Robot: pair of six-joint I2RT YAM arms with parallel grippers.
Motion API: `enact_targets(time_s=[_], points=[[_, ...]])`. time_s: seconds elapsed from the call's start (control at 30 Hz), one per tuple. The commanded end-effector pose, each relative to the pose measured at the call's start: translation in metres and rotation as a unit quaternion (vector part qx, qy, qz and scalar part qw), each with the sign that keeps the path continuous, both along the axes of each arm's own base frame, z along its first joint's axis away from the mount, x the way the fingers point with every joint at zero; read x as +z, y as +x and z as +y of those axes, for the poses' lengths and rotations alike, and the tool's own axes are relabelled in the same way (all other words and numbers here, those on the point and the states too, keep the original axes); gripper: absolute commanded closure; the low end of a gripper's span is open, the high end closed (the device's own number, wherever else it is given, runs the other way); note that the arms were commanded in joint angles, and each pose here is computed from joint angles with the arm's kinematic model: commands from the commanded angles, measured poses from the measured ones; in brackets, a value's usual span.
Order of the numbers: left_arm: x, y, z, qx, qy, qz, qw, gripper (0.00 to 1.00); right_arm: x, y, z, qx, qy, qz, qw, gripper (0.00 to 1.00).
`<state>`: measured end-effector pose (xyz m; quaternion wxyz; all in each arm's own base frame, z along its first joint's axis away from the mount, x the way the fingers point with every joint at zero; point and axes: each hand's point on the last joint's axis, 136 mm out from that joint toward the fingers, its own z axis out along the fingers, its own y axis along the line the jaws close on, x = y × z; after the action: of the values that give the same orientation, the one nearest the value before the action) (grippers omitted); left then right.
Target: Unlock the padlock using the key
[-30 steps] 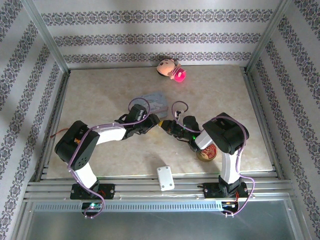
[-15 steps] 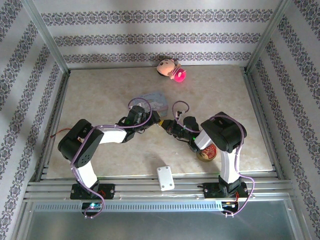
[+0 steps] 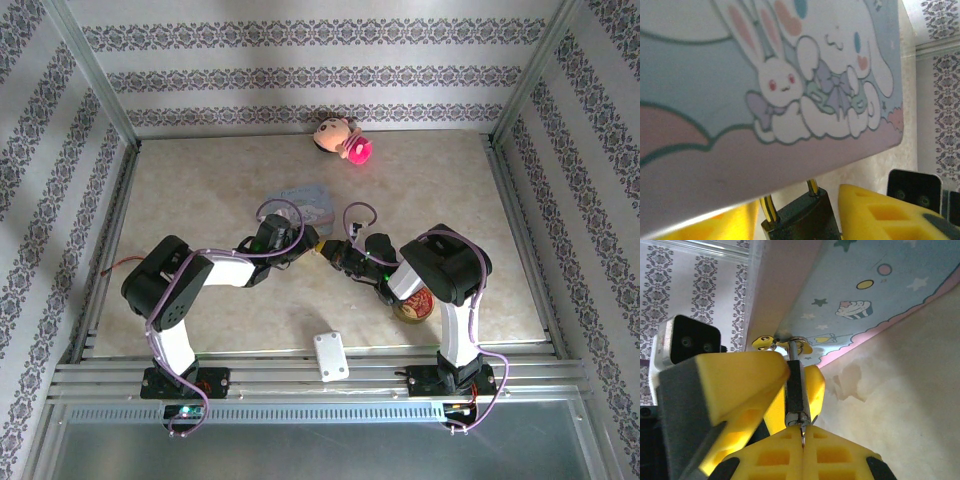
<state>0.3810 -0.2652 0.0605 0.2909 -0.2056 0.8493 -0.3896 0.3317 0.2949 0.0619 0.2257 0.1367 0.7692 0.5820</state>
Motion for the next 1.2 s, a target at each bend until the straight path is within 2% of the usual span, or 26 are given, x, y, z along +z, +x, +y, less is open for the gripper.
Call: enact_targets(time_s=[0.0, 0.23, 0.43, 0.63, 0.73, 0.83, 0.93, 1.0, 1.17], points=[[0.003, 0.002, -0.007, -0.004, -0.017, -0.011, 1.000, 0.61, 0.030, 0.005, 0.012, 0.009, 0.035, -0.048, 0.998, 1.00], [0.003, 0.002, -0.007, -0.002, -0.022, -0.009, 1.000, 0.78, 0.029, 0.004, 0.013, 0.010, 0.035, -0.046, 0.998, 0.99], [0.007, 0.001, -0.005, 0.003, -0.020, -0.007, 1.000, 0.86, 0.026, 0.000, 0.006, 0.007, 0.019, -0.051, 0.998, 0.86], [0.006, 0.000, -0.002, 0.013, -0.022, -0.002, 1.000, 0.87, 0.018, -0.010, -0.011, 0.003, -0.059, -0.066, 0.996, 0.80], [0.005, 0.000, 0.001, 0.020, -0.021, 0.000, 1.000, 0.87, 0.013, -0.015, -0.022, 0.001, -0.134, -0.072, 0.988, 0.77], [0.003, 0.000, 0.001, 0.024, -0.023, 0.005, 0.999, 0.87, 0.015, -0.022, -0.032, 0.013, -0.239, -0.090, 0.967, 0.74], [0.002, 0.000, -0.003, 0.024, -0.035, 0.016, 0.999, 0.87, 0.025, -0.030, -0.036, 0.039, -0.361, -0.129, 0.923, 0.70], [0.002, 0.001, -0.006, 0.024, -0.045, 0.022, 0.998, 0.87, 0.032, -0.033, -0.037, 0.048, -0.399, -0.146, 0.904, 0.69], [0.001, 0.000, -0.008, 0.027, -0.057, 0.037, 0.997, 0.87, 0.042, -0.033, -0.032, 0.066, -0.438, -0.168, 0.881, 0.69]])
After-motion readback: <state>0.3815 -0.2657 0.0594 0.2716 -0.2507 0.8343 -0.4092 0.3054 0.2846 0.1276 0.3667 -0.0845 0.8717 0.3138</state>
